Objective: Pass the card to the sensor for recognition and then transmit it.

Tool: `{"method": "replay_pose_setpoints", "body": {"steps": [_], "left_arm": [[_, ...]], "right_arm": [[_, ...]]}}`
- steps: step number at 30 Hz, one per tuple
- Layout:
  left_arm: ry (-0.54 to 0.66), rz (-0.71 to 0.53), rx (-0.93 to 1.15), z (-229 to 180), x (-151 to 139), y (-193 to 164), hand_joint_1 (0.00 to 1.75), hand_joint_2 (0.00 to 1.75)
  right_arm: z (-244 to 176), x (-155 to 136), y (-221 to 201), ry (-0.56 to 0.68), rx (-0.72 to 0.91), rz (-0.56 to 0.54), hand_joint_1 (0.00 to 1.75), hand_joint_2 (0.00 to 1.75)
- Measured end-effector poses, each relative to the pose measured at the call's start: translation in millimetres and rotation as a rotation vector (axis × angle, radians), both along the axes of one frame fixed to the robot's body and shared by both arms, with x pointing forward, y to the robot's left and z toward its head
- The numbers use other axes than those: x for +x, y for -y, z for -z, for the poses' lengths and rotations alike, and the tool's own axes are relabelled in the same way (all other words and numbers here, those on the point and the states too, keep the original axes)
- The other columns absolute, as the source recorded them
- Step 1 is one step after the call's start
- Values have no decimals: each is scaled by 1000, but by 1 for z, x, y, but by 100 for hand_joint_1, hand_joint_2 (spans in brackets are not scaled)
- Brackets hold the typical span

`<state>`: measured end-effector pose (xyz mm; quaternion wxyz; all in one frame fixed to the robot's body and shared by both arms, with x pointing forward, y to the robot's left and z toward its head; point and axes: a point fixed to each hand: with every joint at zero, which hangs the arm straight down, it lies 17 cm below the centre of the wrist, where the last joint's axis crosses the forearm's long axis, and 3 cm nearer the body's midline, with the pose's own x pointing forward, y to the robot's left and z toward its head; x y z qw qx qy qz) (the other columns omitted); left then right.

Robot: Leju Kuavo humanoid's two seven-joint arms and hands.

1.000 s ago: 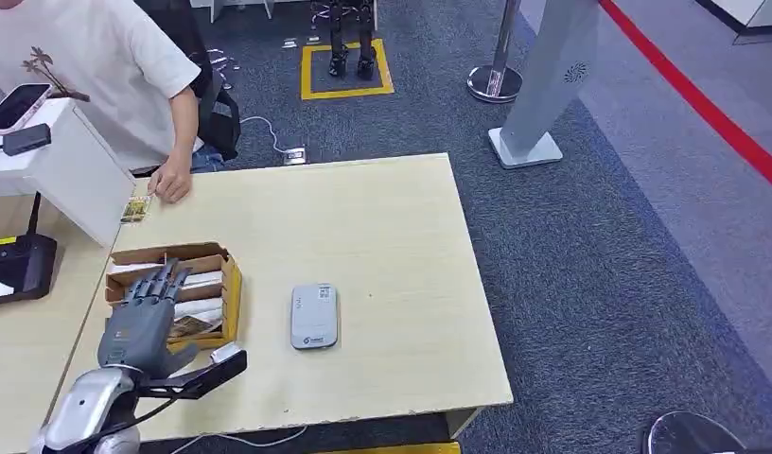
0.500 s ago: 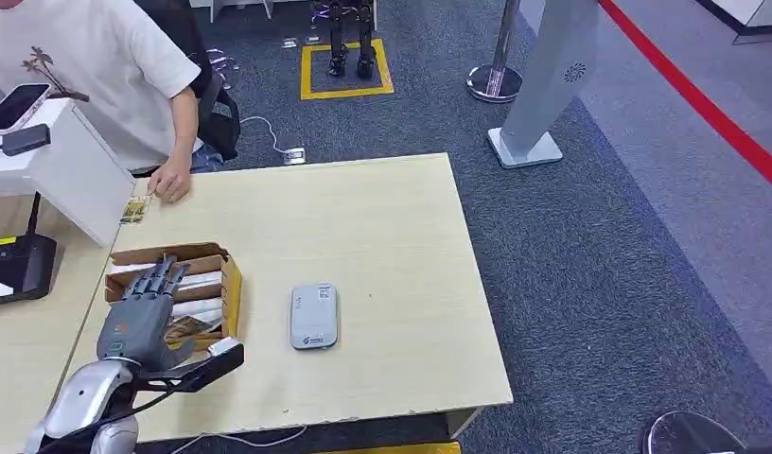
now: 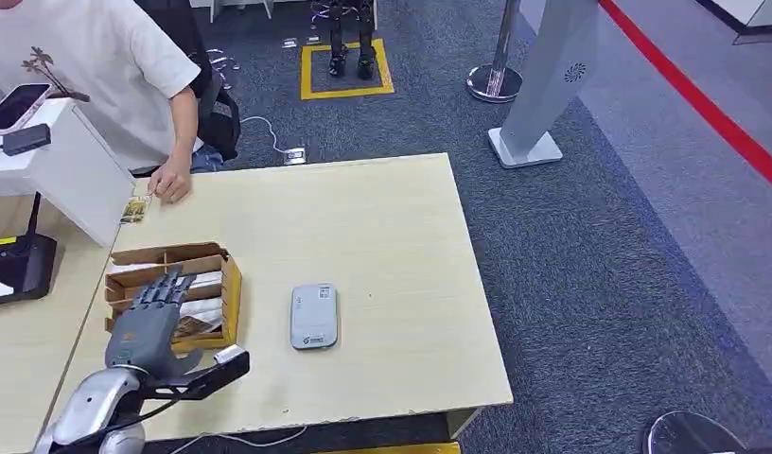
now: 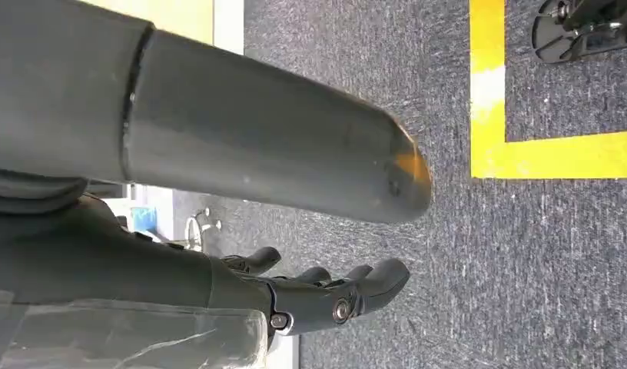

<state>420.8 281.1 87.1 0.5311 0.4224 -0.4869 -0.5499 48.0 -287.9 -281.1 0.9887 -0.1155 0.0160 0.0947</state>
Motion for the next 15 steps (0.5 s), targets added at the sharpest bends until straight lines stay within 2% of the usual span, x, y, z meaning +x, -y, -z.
{"method": "replay_pose_setpoints", "body": {"steps": [15], "left_arm": [[-7,0,-12,3,-1,4,0,175]], "right_arm": [[0,-1,1,-3,-3,3,0,0]]}}
